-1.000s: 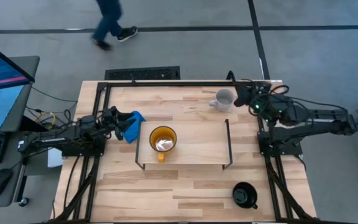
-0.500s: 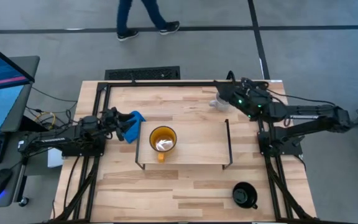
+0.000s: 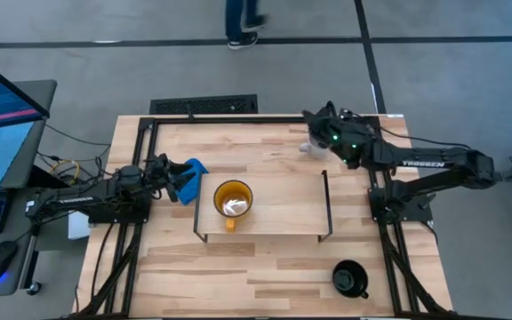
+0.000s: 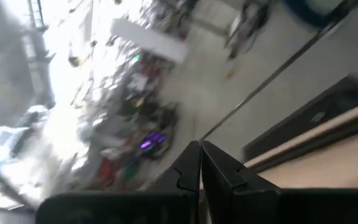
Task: Stack small to large cups/mugs on shelf
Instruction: Put the gray cup on the shelf
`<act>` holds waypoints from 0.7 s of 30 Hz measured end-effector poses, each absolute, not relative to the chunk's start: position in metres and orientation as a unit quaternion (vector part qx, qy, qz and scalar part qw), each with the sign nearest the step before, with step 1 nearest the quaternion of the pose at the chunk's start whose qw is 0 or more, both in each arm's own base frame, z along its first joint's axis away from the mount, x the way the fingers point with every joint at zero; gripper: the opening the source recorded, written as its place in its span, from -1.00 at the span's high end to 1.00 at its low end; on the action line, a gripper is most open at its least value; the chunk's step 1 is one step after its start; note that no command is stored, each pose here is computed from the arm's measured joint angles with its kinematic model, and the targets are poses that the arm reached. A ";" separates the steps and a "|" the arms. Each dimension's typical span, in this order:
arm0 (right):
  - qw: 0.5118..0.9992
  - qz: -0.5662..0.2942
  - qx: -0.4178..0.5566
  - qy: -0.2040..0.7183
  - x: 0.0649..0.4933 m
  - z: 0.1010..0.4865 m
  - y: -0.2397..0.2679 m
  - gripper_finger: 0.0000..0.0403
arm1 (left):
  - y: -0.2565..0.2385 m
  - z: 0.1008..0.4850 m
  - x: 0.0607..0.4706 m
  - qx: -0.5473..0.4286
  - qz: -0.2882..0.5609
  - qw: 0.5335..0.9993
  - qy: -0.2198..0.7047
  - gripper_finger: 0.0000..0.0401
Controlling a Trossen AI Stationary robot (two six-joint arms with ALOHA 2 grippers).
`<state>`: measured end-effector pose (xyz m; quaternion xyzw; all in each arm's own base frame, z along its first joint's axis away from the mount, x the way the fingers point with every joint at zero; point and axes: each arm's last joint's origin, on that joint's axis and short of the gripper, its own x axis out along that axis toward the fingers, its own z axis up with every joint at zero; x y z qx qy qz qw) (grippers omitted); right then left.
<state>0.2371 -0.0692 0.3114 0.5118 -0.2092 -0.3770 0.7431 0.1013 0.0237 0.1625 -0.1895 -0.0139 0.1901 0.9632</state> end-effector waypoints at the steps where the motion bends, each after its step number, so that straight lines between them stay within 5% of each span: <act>1: 0.744 -0.397 0.497 -0.205 0.240 0.311 -0.070 0.82 | 0.024 0.163 0.101 -0.189 0.190 0.963 -0.014 0.11; 10: 0.724 -0.472 0.480 -0.151 0.282 0.320 -0.086 0.82 | 0.024 0.163 0.101 -0.189 0.191 0.963 -0.014 0.11; 21: 0.638 -0.557 0.530 -0.034 0.292 0.333 -0.091 0.82 | 0.024 0.162 0.101 -0.189 0.191 0.963 -0.014 0.11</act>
